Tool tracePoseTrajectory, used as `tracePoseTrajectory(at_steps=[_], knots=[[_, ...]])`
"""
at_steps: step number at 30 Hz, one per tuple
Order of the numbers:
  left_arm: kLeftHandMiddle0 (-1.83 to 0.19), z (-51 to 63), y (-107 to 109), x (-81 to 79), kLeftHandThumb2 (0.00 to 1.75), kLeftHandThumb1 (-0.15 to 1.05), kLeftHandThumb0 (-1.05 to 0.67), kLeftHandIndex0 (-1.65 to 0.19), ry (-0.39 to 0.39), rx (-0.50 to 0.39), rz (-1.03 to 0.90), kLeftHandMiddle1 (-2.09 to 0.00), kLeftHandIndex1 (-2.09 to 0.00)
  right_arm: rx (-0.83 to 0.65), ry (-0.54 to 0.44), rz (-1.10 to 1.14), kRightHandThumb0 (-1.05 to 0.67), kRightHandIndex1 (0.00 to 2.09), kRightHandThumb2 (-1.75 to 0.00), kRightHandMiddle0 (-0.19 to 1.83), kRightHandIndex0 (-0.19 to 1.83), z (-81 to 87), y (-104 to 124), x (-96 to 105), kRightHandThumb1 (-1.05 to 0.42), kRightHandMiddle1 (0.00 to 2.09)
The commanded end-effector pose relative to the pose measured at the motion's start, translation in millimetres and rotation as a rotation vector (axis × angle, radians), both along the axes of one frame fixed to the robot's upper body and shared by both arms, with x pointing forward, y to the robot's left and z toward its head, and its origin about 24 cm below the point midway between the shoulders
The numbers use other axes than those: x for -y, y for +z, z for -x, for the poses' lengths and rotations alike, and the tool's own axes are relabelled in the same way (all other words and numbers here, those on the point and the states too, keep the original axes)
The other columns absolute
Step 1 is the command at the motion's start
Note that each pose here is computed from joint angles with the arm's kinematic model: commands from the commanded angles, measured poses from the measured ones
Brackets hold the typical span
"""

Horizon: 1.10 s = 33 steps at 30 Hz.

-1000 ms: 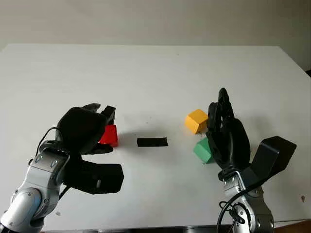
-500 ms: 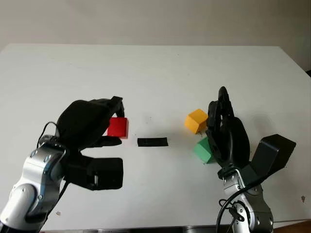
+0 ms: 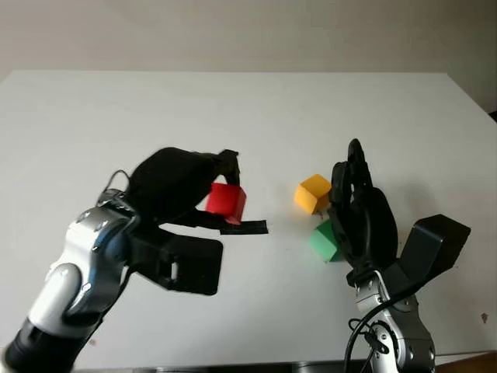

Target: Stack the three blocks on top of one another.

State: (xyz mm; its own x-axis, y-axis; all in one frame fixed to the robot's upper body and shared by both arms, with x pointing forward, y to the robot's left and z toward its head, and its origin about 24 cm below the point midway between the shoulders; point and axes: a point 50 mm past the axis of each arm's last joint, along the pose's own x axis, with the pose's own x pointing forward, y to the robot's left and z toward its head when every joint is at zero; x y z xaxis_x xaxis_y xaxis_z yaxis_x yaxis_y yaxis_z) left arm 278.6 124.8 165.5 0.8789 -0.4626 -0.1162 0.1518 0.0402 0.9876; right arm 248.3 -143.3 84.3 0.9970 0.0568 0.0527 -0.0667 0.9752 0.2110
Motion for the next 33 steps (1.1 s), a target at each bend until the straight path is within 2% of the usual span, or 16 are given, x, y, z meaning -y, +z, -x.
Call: tracePoseTrajectory(at_steps=[1, 4, 6, 12, 16, 33], knots=[[-0.37, -4.4, 1.6, 8.8, 0.09, 1.04, -0.38, -0.24, -0.022, -0.001, 0.008, -0.07, -1.46, 0.025, -0.008, 0.0, -0.68, 0.0, -0.63, -0.19, -0.19, 0.5, 3.6, 0.6, -1.05, 0.0], [-0.39, -7.1, -4.6, 14.6, 0.06, 1.04, -0.39, -0.26, -0.038, -0.013, 0.01, -0.07, -1.49, 0.024, -0.015, -0.001, -0.68, 0.0, -0.62, -0.19, -0.19, 1.1, 2.9, 0.5, -1.05, 0.0], [-0.37, -8.4, -8.8, 18.4, 0.06, 1.05, -0.4, -0.23, -0.038, -0.021, 0.008, -0.06, -1.58, 0.022, -0.015, 0.0, -0.68, 0.0, -0.62, -0.19, -0.19, 1.7, 2.4, 0.3, -1.05, 0.0], [-0.36, -11.3, -19.0, 25.2, 0.05, 1.02, -0.36, -0.26, -0.006, -0.037, -0.003, -0.06, -1.48, 0.02, -0.015, -0.007, -0.68, 0.0, -0.62, -0.19, -0.19, 2.3, 1.8, -0.7, -1.05, 0.0], [-0.35, -13.3, -25.6, 27.5, 0.05, 1.03, -0.34, -0.22, 0.018, -0.02, -0.032, -0.05, -1.57, 0.019, -0.019, -0.012, -0.67, 0.0, -0.62, -0.19, -0.19, 2.6, 1.1, -0.6, -1.05, 0.0], [-0.33, -12.4, -28.4, 29.5, 0.08, 1.05, -0.36, -0.14, 0.004, -0.024, -0.063, -0.03, -1.68, 0.022, -0.017, -0.009, -0.68, 0.0, -0.62, -0.19, -0.19, 3.3, 1.6, -0.2, -1.05, 0.0]])
